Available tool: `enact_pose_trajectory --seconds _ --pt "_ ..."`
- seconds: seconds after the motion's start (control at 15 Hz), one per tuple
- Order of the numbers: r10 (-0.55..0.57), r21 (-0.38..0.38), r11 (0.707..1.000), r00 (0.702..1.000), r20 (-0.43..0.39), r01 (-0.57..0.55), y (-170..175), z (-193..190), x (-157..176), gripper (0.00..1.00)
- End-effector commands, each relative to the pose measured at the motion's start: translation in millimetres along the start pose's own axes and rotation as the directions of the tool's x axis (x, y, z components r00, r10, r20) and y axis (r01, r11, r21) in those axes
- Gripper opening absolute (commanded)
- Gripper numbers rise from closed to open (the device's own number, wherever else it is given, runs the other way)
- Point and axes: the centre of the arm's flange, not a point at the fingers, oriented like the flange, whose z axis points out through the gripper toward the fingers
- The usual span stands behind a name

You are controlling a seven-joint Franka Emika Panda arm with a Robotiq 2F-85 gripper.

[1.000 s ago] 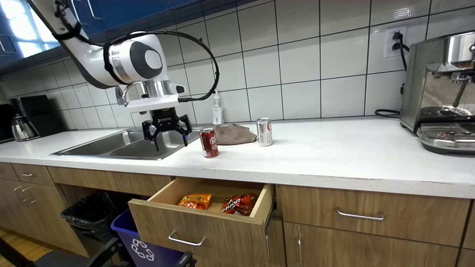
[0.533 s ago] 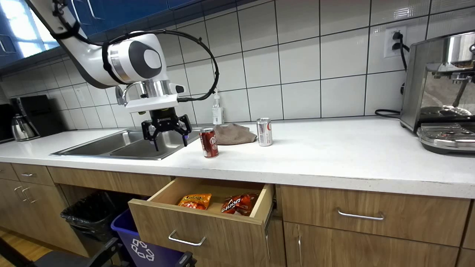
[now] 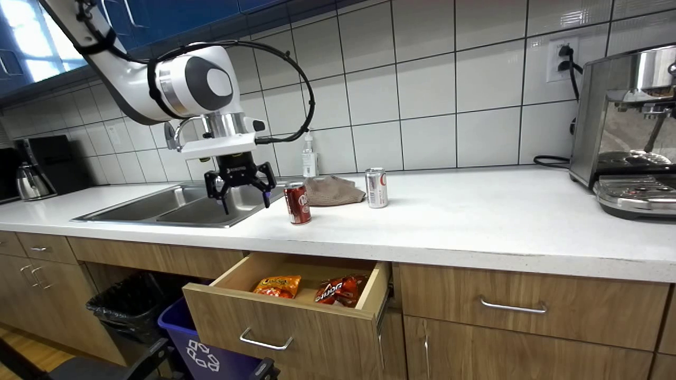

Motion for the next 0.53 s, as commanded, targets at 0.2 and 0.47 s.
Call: enact_pose_trajectory --seconds 0.2,0.47 --pt "0.065 -0.019 0.998 0.998 -0.003 -0.065 2.4 -21.9 -39.3 1.0" --pt "0.1 -0.018 0.995 0.995 0.003 -0.1 4.5 -22.7 -60.1 1.0"
